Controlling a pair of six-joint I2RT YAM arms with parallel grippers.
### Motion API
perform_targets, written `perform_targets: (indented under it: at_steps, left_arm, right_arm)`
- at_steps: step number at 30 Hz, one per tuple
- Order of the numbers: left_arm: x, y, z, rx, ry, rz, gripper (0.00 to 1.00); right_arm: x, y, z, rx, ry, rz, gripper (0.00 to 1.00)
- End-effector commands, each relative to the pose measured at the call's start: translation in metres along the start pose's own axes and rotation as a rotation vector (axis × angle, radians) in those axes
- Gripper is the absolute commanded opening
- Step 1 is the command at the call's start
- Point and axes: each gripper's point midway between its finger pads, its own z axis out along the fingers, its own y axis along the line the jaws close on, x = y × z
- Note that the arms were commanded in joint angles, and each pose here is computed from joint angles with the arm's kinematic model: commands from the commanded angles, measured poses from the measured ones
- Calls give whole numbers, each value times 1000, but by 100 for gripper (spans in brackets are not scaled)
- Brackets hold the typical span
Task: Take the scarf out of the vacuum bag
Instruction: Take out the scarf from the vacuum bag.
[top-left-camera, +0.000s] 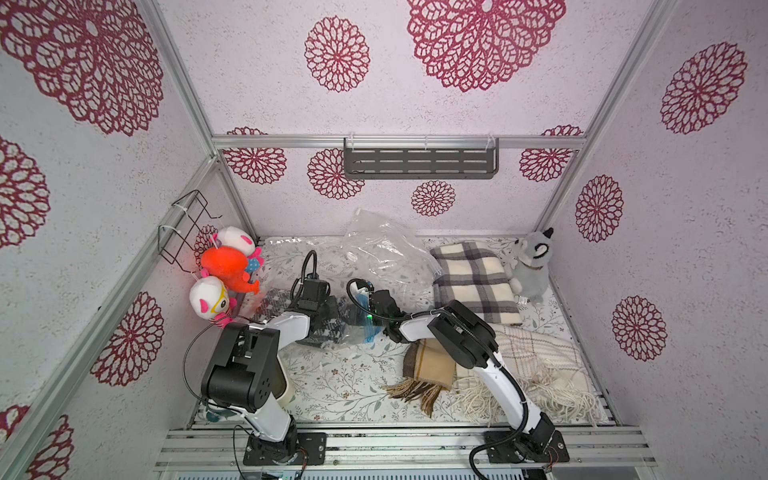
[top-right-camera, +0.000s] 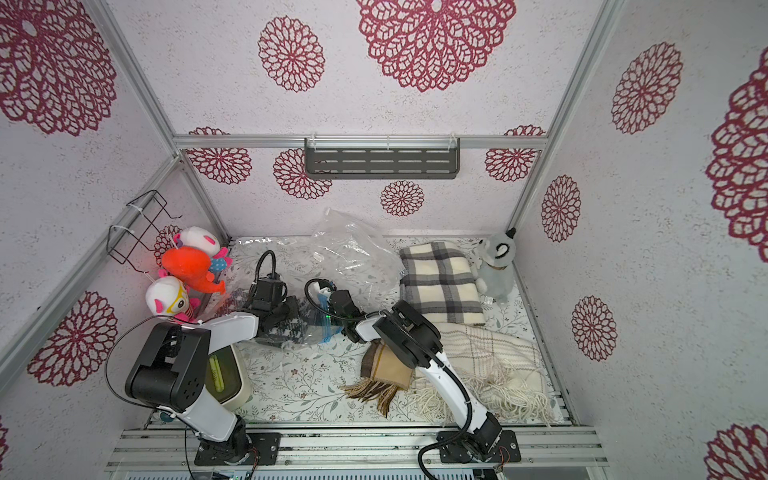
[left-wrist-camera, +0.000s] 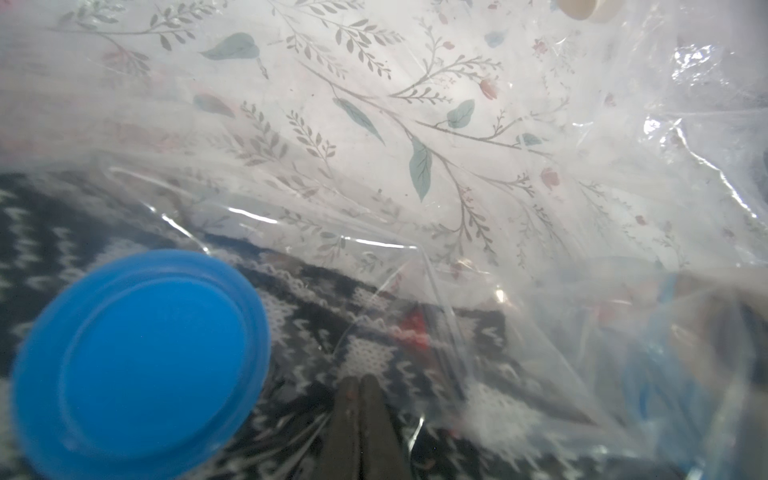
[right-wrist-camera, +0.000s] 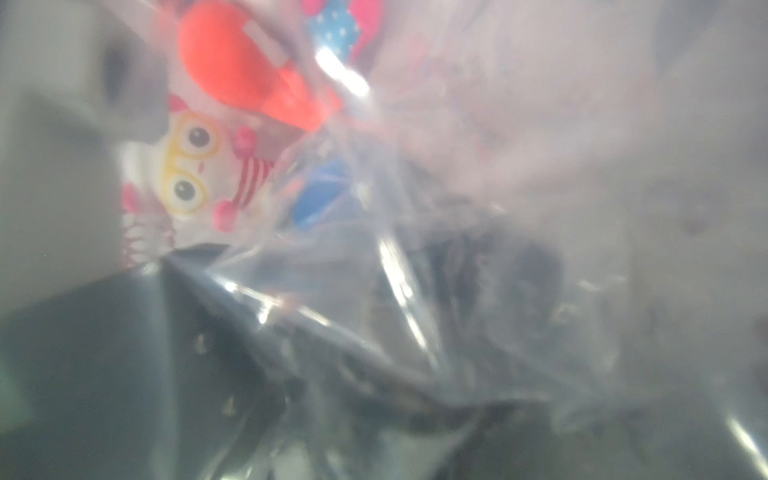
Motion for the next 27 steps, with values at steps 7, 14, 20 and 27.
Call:
perform_targets:
  at_steps: [7, 14, 20, 27]
  left_arm:
    - [-26, -65, -104, 214, -167, 77, 22]
    - [10, -119, -135, 299, -140, 225, 67]
    - [39, -111, -137, 312, -124, 199, 53]
    - [54, -107, -171, 345, -192, 248, 67]
  right_arm:
    - [-7, 3, -27, 16, -39, -20, 0]
    - [-4, 4, -25, 4, -25, -11, 0]
    - [-6, 13, -27, -31, -16, 0, 0]
    - [-9, 13, -27, -21, -9, -3, 0]
